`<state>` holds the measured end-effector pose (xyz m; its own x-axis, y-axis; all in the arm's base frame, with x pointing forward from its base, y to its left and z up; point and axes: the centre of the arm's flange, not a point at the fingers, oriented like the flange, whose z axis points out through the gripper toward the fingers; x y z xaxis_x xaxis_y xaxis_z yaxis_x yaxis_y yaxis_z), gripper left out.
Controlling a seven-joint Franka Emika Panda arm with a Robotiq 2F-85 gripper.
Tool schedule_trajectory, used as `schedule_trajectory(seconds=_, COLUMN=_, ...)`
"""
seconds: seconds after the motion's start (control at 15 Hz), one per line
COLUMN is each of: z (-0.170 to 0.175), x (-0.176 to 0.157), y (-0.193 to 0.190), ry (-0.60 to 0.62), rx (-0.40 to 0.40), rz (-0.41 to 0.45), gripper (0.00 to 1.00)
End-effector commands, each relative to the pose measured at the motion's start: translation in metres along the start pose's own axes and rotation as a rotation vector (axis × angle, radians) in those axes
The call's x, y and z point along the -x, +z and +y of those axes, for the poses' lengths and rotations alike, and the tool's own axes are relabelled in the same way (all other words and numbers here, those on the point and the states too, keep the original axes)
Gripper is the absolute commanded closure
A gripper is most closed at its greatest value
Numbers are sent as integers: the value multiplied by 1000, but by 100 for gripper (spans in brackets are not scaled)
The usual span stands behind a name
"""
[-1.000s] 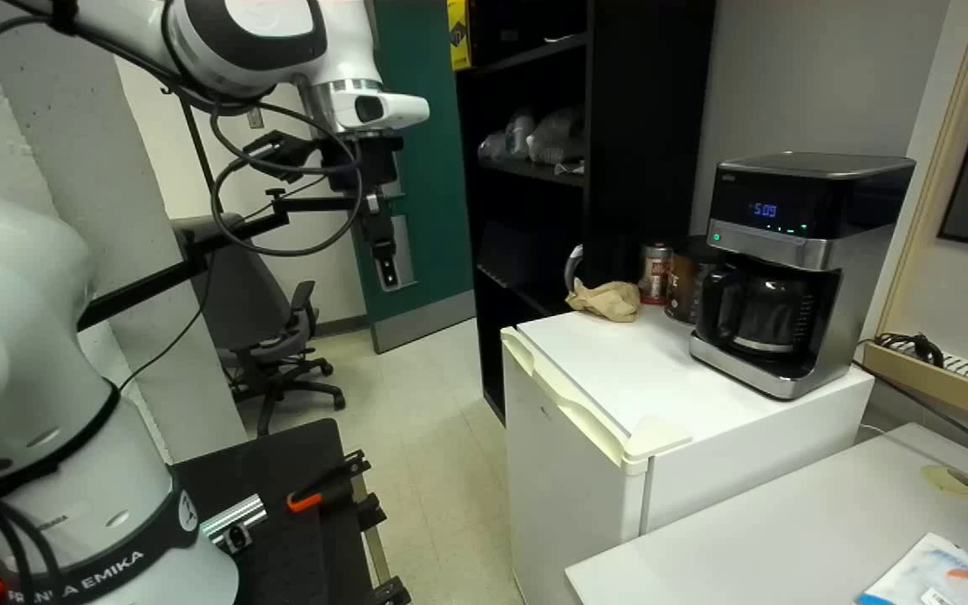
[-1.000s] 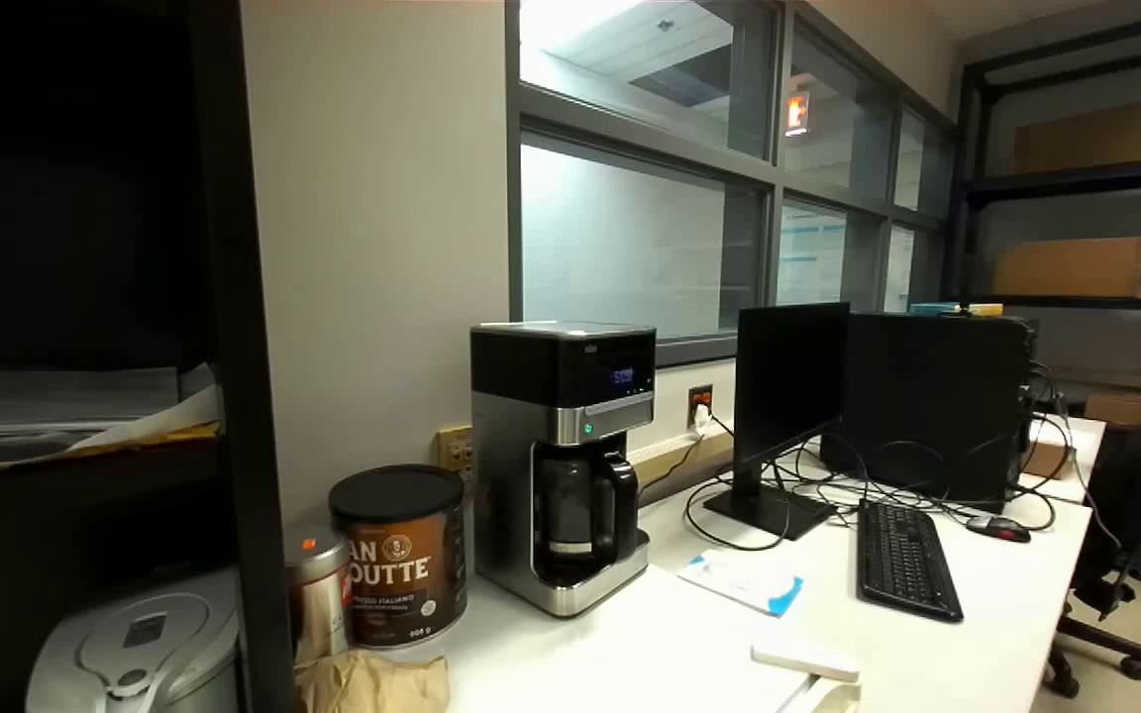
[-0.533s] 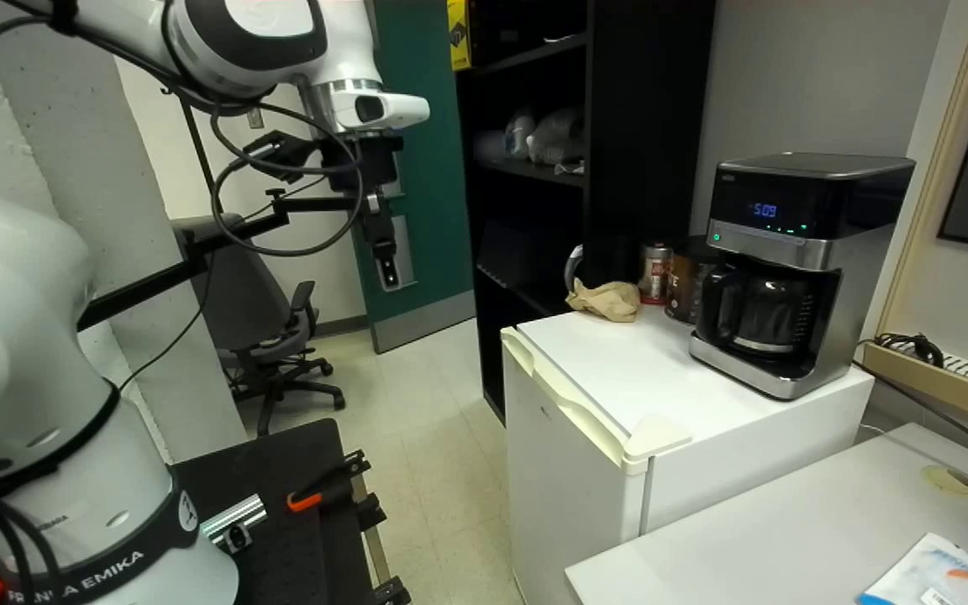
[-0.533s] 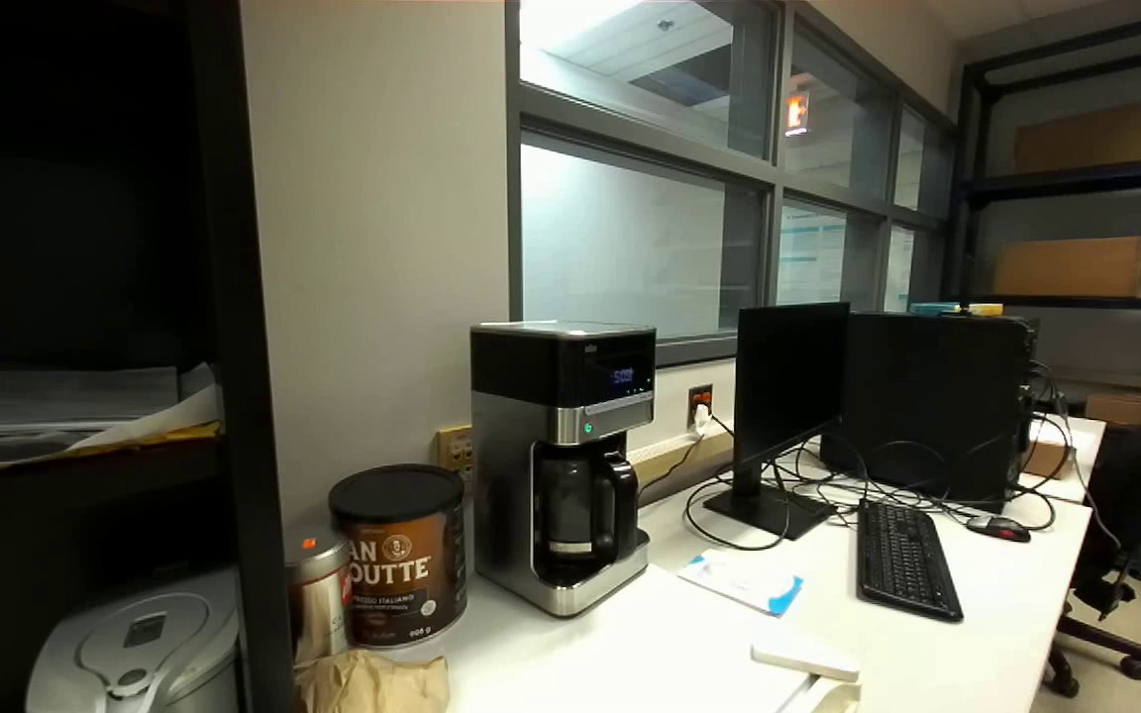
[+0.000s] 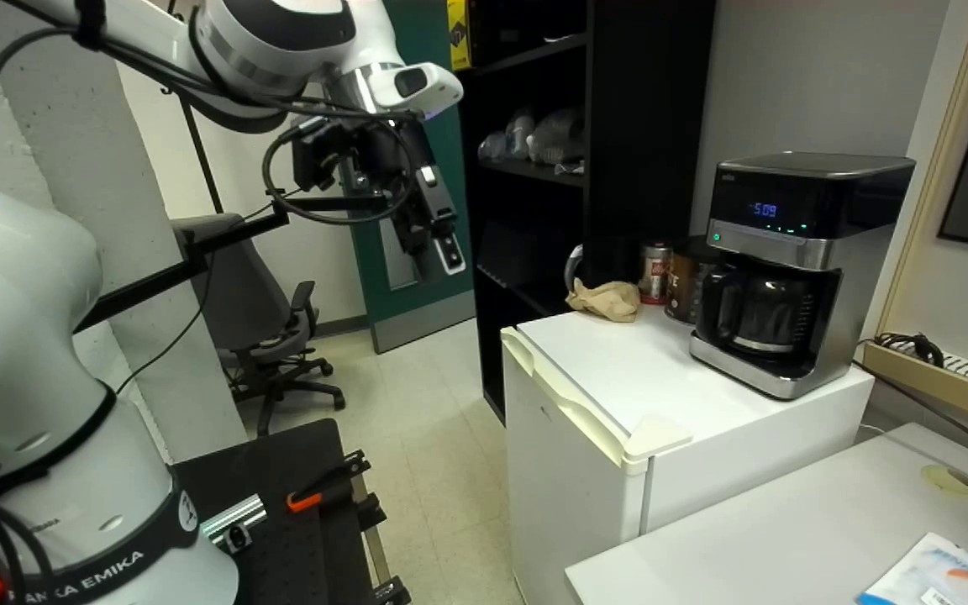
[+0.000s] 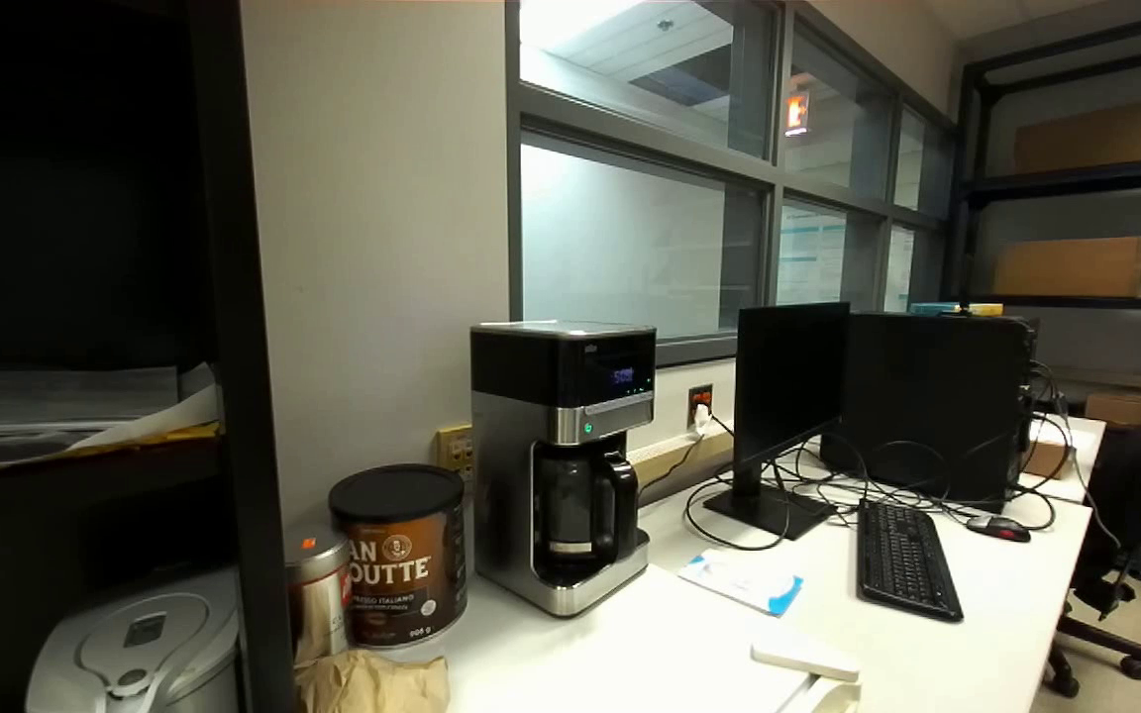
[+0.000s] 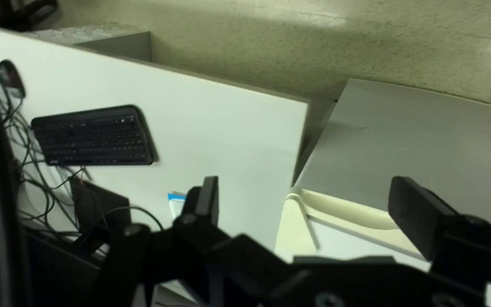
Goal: Press a button on the right side of the coffee machine
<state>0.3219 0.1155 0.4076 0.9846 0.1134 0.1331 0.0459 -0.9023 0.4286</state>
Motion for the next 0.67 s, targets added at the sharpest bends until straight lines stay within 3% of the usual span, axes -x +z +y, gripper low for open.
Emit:
schedule_trajectory(seconds=0.0, z=20, x=-43, y=14, ry=-109, rx=99, rz=75, gripper=0)
schedule_trajectory(seconds=0.13, z=31, x=-63, y=18, ry=-153, rx=141, rz=125, gripper=0)
schedule_trajectory(seconds=0.2, z=36, x=-74, y=19, ry=-173, rx=157, rz=152, gripper=25)
schedule_trajectory(seconds=0.27, z=41, x=-85, y=21, ry=-192, rx=171, rz=177, gripper=26)
schedule_trajectory(seconds=0.6, z=63, x=-136, y=35, ry=-298, rx=220, rz=285, gripper=63)
